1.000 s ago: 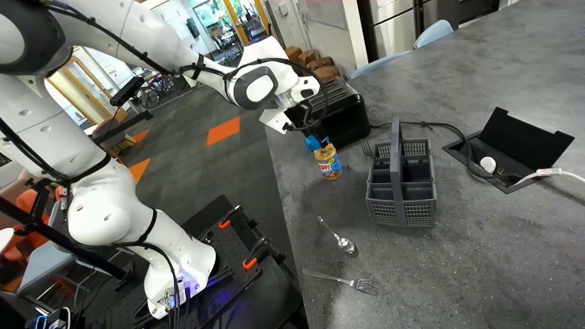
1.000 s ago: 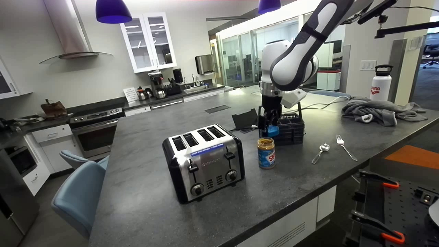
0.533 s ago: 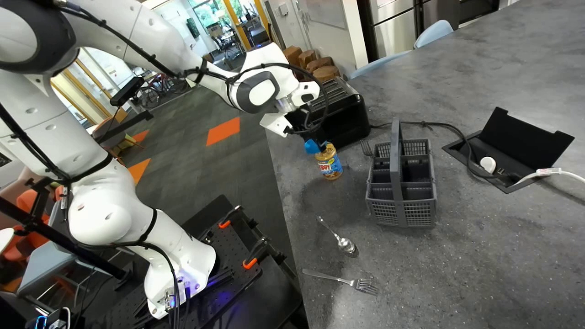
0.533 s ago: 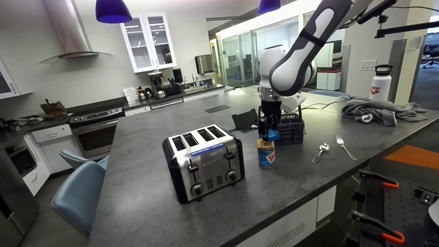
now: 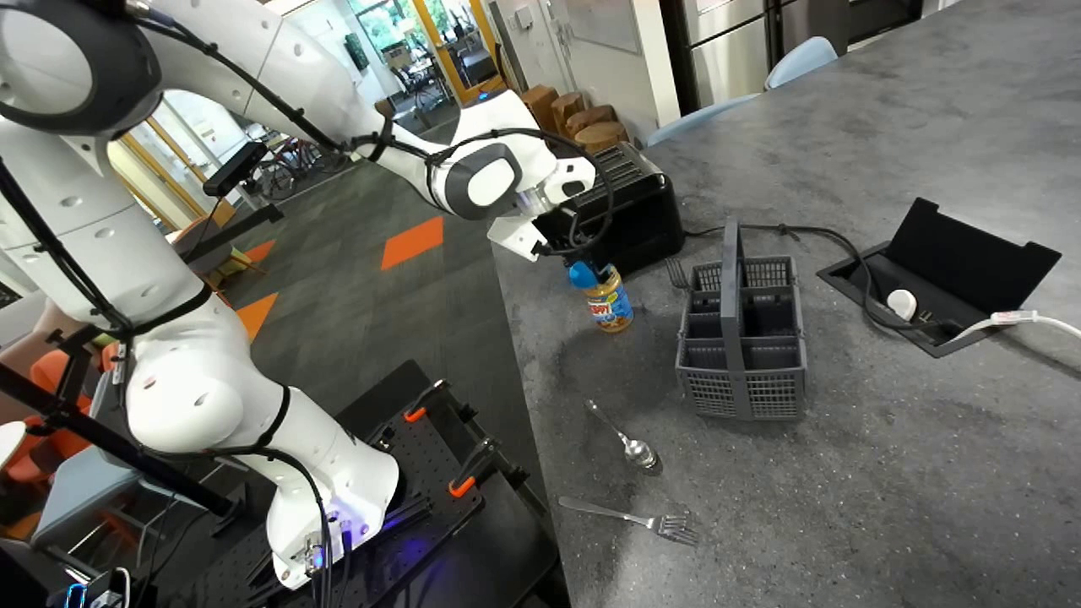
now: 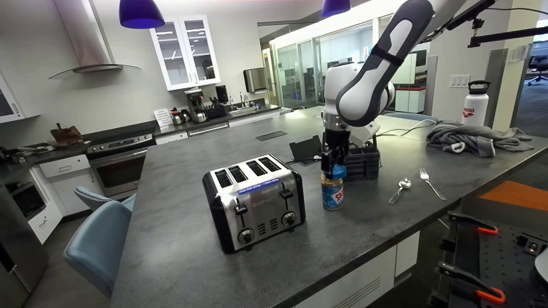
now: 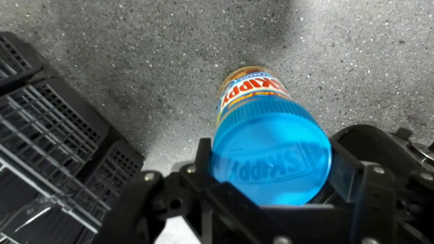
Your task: Put the blue lid on the bottle
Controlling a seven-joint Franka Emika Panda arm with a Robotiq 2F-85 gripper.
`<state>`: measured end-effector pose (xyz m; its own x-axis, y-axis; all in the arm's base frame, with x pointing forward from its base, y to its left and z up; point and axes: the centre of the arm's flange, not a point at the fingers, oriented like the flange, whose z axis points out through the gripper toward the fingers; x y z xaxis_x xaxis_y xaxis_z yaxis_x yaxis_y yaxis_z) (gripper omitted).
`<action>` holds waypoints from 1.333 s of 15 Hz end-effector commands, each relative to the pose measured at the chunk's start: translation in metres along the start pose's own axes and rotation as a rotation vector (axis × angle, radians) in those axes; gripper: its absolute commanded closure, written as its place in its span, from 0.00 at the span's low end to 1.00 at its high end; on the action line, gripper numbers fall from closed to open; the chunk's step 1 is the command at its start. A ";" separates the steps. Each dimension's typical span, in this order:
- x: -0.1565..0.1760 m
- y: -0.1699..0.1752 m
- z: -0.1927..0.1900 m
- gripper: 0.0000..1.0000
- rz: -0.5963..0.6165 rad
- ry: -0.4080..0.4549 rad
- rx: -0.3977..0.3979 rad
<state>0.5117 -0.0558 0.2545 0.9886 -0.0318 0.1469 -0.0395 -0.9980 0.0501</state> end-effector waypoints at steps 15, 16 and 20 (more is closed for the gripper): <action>0.004 -0.001 0.012 0.45 0.010 0.032 -0.004; 0.004 -0.001 0.011 0.45 0.013 0.029 -0.007; 0.004 0.000 0.010 0.45 0.019 0.025 -0.010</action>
<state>0.5151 -0.0553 0.2464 0.9832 -0.0284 0.1802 -0.0381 -0.9980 0.0503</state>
